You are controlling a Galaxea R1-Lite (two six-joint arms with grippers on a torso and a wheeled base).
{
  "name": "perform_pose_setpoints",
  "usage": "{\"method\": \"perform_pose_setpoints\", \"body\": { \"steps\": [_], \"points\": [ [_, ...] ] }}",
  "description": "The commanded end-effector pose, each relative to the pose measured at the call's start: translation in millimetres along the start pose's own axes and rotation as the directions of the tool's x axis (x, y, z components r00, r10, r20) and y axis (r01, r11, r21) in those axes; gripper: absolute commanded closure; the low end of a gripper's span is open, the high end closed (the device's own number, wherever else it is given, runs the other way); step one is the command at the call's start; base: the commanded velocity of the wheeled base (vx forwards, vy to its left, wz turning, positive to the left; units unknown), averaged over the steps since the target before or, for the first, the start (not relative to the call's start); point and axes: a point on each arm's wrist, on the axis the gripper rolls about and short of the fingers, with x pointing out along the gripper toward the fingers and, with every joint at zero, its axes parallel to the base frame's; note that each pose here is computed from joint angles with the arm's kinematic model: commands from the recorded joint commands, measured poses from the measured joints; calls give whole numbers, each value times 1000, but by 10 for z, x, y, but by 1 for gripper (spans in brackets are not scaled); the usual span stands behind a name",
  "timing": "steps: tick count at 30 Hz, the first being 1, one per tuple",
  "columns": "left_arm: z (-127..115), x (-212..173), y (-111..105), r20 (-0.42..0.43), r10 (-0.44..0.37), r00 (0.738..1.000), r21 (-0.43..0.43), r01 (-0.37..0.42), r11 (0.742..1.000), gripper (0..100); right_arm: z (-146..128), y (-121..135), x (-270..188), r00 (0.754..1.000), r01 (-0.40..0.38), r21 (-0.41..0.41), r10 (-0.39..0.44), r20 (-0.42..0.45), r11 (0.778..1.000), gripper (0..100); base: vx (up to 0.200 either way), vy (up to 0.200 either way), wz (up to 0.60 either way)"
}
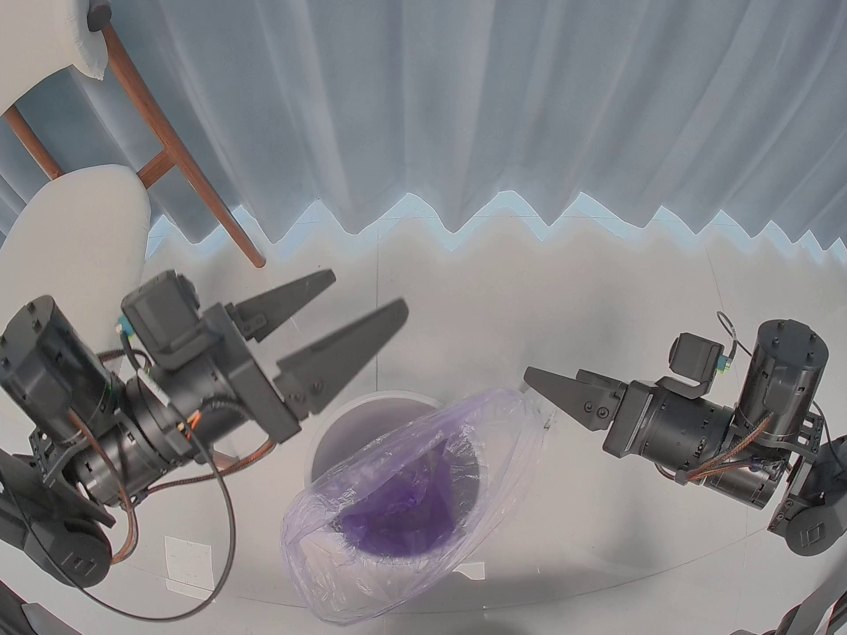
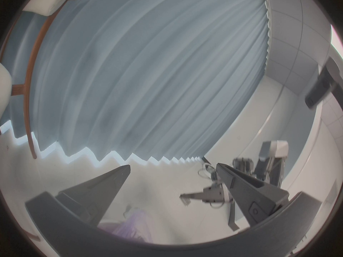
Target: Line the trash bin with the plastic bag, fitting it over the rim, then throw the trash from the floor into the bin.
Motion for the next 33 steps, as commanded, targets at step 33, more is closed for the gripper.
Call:
{"method": "perform_pose_setpoints", "body": {
  "steps": [33],
  "points": [
    [-1613, -624, 974, -593, 372, 714, 276, -253, 927, 0, -9, 1, -41, 1000, 9, -4, -9, -2, 1000, 0, 0, 0, 0]
  ]
}}
